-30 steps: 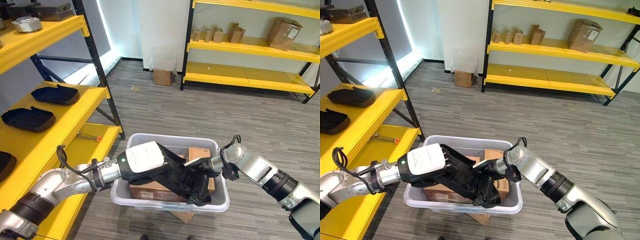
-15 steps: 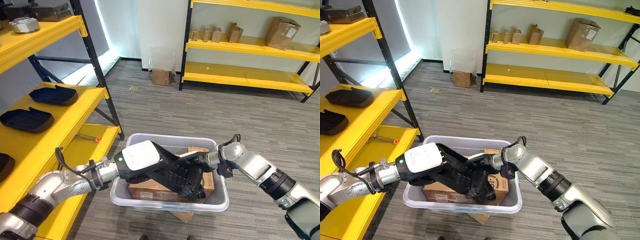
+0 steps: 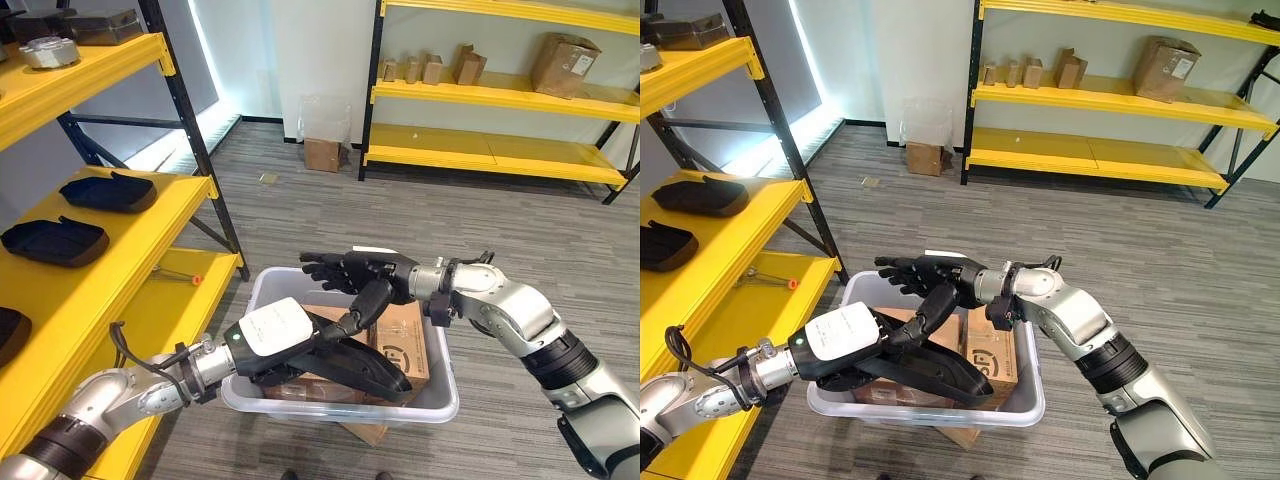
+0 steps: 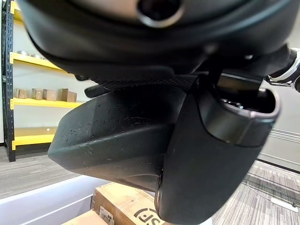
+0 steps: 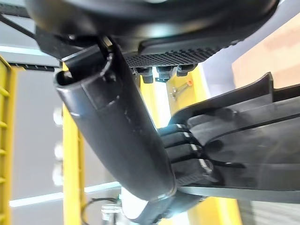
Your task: Move parts from the plastic box to the shelf.
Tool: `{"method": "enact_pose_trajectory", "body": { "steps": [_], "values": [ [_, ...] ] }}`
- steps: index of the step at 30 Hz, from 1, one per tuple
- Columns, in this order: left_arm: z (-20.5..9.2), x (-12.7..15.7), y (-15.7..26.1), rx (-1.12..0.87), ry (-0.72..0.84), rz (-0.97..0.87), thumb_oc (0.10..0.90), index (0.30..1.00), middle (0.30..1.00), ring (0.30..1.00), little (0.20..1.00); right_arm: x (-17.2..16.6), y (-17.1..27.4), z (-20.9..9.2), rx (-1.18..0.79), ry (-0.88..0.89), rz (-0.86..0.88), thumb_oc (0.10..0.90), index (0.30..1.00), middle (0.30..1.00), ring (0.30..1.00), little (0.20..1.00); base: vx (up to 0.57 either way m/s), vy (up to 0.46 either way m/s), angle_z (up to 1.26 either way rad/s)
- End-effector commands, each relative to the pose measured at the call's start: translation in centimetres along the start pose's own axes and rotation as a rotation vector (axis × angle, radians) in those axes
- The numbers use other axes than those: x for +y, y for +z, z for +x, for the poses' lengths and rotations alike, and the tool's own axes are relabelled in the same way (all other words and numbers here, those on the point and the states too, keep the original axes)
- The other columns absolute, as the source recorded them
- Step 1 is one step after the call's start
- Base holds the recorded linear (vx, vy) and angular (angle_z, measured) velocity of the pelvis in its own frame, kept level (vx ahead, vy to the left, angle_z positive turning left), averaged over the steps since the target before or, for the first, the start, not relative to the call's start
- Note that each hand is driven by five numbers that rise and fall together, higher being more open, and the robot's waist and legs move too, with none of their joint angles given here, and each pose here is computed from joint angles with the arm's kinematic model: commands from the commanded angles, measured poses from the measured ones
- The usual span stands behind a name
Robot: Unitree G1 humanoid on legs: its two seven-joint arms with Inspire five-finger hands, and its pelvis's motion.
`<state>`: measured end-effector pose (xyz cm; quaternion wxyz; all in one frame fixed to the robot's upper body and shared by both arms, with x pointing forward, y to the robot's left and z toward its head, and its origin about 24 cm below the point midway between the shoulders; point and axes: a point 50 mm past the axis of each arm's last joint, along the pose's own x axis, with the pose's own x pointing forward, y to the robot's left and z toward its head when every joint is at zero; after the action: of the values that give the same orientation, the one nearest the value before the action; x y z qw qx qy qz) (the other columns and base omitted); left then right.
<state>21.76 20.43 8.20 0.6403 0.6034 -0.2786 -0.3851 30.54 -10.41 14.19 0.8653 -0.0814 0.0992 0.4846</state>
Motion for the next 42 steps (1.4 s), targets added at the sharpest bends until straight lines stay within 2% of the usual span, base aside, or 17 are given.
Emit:
{"method": "enact_pose_trajectory", "body": {
  "steps": [1,3,4,5,6,7,8,12,16,18,20,23,24,25,29,35,42],
  "values": [
    [0.7,4.0,-0.8,-0.008,0.318,0.007,0.4,0.3,0.3,0.3,0.3,-0.4,6.8,-2.3,-0.439,-0.095,-0.008,0.9,1.0,1.0,1.0,1.0,0.0,0.0,0.0],
    [0.6,3.8,-1.0,0.016,0.34,0.0,0.4,0.3,0.3,0.3,0.3,-0.6,8.0,-3.1,-0.638,-0.163,0.099,0.9,1.0,1.0,1.0,1.0,0.0,0.0,0.0],
    [0.6,3.7,-1.0,0.023,0.347,-0.004,0.4,0.3,0.3,0.3,0.3,-0.7,8.1,-3.3,-0.675,-0.169,0.117,0.9,1.0,1.0,1.0,1.0,0.03,0.008,-0.02],
    [0.2,3.6,-1.5,0.077,0.397,-0.029,0.4,0.3,0.3,0.3,0.3,-0.8,8.5,-4.4,-0.851,-0.18,0.176,0.9,1.0,1.0,1.0,1.0,0.03,0.007,-0.01],
    [0.2,3.4,-1.6,0.099,0.419,-0.038,0.4,0.3,0.3,0.3,0.3,-0.5,8.5,-4.7,-0.913,-0.152,0.212,0.9,1.0,1.0,1.0,1.0,0.0,0.0,0.0],
    [0.2,3.3,-1.7,0.103,0.425,-0.041,0.4,0.3,0.3,0.3,0.3,-0.5,8.4,-4.7,-0.924,-0.143,0.221,0.9,1.0,1.0,1.0,1.0,0.03,0.004,0.01],
    [-0.1,2.8,-1.8,0.129,0.47,-0.058,0.4,0.3,0.3,0.3,0.3,0.1,8.0,-5.3,-1.016,-0.086,0.269,0.9,1.0,1.0,1.0,1.0,0.03,0.0,0.01],
    [-0.8,1.8,-2.1,0.197,0.598,-0.102,0.4,0.3,0.3,0.3,0.3,0.4,5.4,-6.5,-1.117,-0.165,0.362,0.9,1.0,1.0,1.0,1.0,0.02,-0.018,0.03],
    [-1.7,2.1,-2.7,0.31,0.787,-0.169,0.4,0.3,0.3,0.3,0.3,-0.7,0.9,-7.5,-1.119,-0.328,0.557,0.9,1.0,1.0,1.0,1.0,0.0,-0.065,0.01],
    [-1.9,2.1,-2.7,0.326,0.812,-0.18,0.4,0.3,0.3,0.3,0.3,-0.8,0.0,-7.7,-1.111,-0.348,0.59,0.9,1.0,1.0,1.0,1.0,-0.01,-0.058,0.0],
    [-2.3,2.2,-2.7,0.384,0.954,-0.245,0.4,0.3,0.3,0.3,0.3,-1.3,-5.1,-7.0,-0.943,-0.507,0.771,0.9,1.0,1.0,1.0,1.0,-0.02,-0.134,0.0],
    [-2.2,2.6,-2.2,0.4,1.076,-0.29,0.4,0.3,0.3,0.3,0.3,-0.6,-9.0,-6.4,-0.844,-0.562,0.879,0.9,1.0,1.0,1.0,1.0,-0.02,-0.108,0.0],
    [-2.3,2.6,-2.2,0.4,1.085,-0.296,0.4,0.3,0.3,0.3,0.3,-0.6,-9.1,-6.4,-0.84,-0.563,0.883,0.9,1.0,1.0,1.0,1.0,-0.03,-0.115,0.01],
    [-2.1,3.1,-1.9,0.415,1.179,-0.352,0.4,0.3,0.3,0.3,0.3,0.6,-11.1,-5.7,-0.801,-0.563,0.979,0.9,1.0,1.0,1.0,1.0,-0.03,-0.115,0.04],
    [-1.5,4.2,-1.2,0.396,1.308,-0.353,0.4,0.3,0.3,0.3,0.3,2.2,-12.8,-4.4,-0.76,-0.549,1.061,0.9,1.0,1.0,1.0,1.0,-0.01,-0.102,0.05],
    [-0.7,7.4,0.2,0.287,1.385,-0.254,0.4,0.3,0.3,0.3,0.3,3.1,-12.5,-2.8,-0.739,-0.454,1.035,0.9,1.0,1.0,1.0,1.0,-0.01,-0.097,0.1],
    [-2.4,9.1,0.0,0.353,1.508,-0.124,0.4,0.3,0.3,0.3,0.3,5.3,-12.0,-0.4,-0.656,-0.236,1.064,0.9,1.0,1.0,1.0,1.0,-0.01,-0.044,0.12]
  ]
}}
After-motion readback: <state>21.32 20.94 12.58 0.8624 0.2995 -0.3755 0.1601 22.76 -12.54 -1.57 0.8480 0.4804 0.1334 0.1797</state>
